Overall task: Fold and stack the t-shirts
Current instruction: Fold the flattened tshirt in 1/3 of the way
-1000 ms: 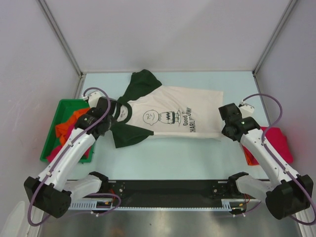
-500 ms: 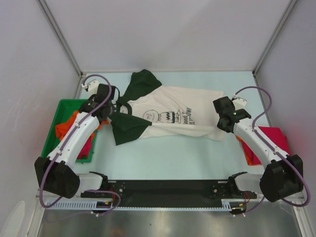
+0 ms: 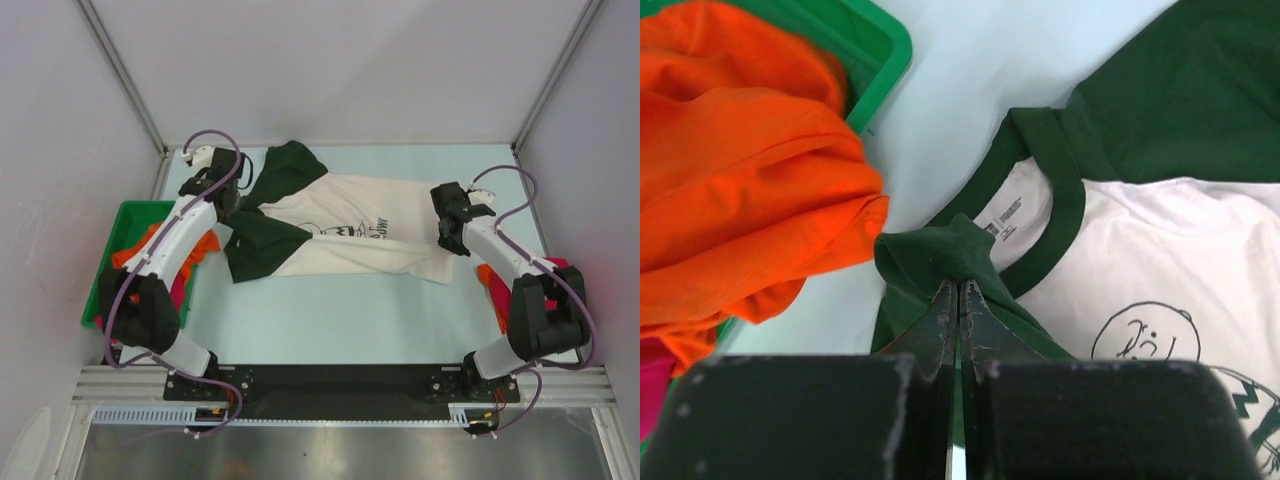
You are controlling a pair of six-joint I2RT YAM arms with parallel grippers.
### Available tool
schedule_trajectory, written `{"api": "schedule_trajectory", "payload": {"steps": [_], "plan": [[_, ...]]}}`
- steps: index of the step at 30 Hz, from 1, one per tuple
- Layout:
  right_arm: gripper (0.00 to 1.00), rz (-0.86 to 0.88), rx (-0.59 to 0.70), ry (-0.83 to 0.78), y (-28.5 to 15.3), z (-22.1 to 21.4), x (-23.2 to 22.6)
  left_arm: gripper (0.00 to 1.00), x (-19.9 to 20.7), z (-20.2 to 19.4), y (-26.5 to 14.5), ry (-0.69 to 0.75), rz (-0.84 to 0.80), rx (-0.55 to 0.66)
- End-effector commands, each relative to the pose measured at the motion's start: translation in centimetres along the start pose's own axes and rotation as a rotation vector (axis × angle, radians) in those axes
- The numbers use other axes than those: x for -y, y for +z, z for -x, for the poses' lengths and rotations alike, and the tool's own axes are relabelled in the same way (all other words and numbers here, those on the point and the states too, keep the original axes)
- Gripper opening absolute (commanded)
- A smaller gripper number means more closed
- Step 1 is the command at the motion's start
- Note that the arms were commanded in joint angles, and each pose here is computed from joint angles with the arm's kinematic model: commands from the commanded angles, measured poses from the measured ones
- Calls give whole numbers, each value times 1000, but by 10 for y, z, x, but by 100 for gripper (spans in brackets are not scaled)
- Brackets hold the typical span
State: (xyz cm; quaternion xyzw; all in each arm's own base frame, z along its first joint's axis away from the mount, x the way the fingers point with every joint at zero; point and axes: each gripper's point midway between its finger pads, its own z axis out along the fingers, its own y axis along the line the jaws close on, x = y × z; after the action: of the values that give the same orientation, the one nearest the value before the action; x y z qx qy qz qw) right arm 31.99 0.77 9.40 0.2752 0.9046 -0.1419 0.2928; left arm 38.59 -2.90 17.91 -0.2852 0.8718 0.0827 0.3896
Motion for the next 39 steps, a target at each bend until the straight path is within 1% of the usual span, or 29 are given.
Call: {"api": "schedule_trajectory", "payload": {"steps": [1, 9, 16, 21, 29, 34, 39], "plan": [[0, -6, 59, 41, 7, 30, -13, 0, 13, 27, 9, -6, 4, 54], [0, -34, 52, 36, 28, 34, -27, 0, 28, 16, 41, 30, 36, 2], [0, -58, 35, 32, 49, 33, -39, 0, 42, 16, 60, 45, 50, -16], [0, -59, 36, 29, 57, 37, -49, 0, 50, 23, 68, 55, 62, -15], [0, -54, 63, 30, 66, 57, -66, 0, 64, 19, 83, 65, 52, -40], [0, -72, 40, 20, 84, 53, -70, 0, 67, 13, 93, 85, 62, -54], [0, -70, 43, 22, 92, 61, -78, 0, 76, 15, 100, 90, 55, -60]]}}
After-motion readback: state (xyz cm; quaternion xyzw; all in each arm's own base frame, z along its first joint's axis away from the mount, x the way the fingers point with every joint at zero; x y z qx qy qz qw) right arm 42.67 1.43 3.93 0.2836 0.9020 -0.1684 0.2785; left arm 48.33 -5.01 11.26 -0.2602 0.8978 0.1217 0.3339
